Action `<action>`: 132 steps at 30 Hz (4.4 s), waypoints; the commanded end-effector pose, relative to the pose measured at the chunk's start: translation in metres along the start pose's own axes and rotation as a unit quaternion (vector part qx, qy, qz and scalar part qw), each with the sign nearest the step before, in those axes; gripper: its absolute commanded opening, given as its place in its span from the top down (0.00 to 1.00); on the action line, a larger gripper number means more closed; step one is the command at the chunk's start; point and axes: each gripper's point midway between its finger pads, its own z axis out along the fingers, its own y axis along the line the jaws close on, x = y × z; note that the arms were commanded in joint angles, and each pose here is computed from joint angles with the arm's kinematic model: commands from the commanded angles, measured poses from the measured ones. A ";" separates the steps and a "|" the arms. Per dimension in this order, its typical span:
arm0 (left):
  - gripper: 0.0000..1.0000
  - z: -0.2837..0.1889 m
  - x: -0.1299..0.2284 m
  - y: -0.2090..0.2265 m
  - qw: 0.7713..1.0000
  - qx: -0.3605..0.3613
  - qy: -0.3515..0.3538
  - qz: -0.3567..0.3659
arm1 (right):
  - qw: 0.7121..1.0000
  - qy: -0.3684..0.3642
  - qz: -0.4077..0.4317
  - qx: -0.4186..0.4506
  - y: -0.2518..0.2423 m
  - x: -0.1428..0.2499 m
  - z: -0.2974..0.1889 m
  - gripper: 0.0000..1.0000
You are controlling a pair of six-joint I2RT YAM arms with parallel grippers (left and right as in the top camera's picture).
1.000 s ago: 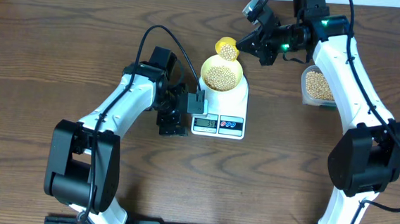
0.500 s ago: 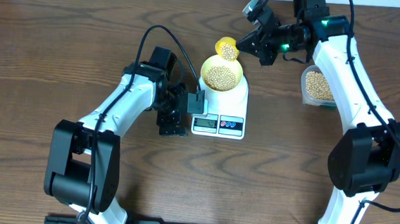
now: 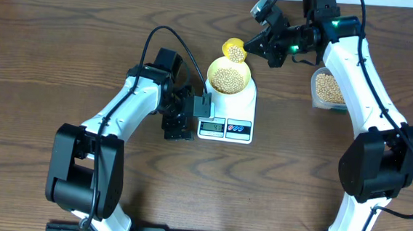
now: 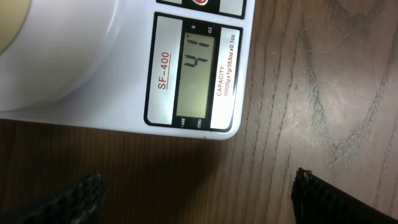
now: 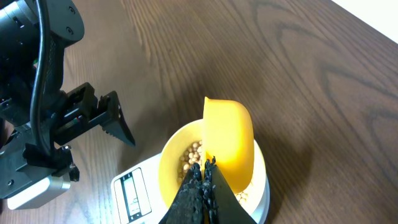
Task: Scoop item into bowl and weigh 50g on scale
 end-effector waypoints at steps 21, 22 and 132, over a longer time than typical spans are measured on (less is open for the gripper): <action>0.02 -0.004 0.001 -0.003 1.000 -0.003 0.002 0.000 | 1.000 -0.010 -0.009 -0.004 0.006 -0.008 -0.004 0.99; 0.02 -0.004 0.001 -0.003 1.000 -0.003 0.002 0.000 | 1.000 -0.010 -0.009 -0.004 0.006 -0.008 -0.004 0.99; 0.02 -0.004 0.001 -0.003 1.000 -0.003 0.002 0.000 | 0.999 0.011 -0.036 0.008 0.007 -0.003 0.001 0.99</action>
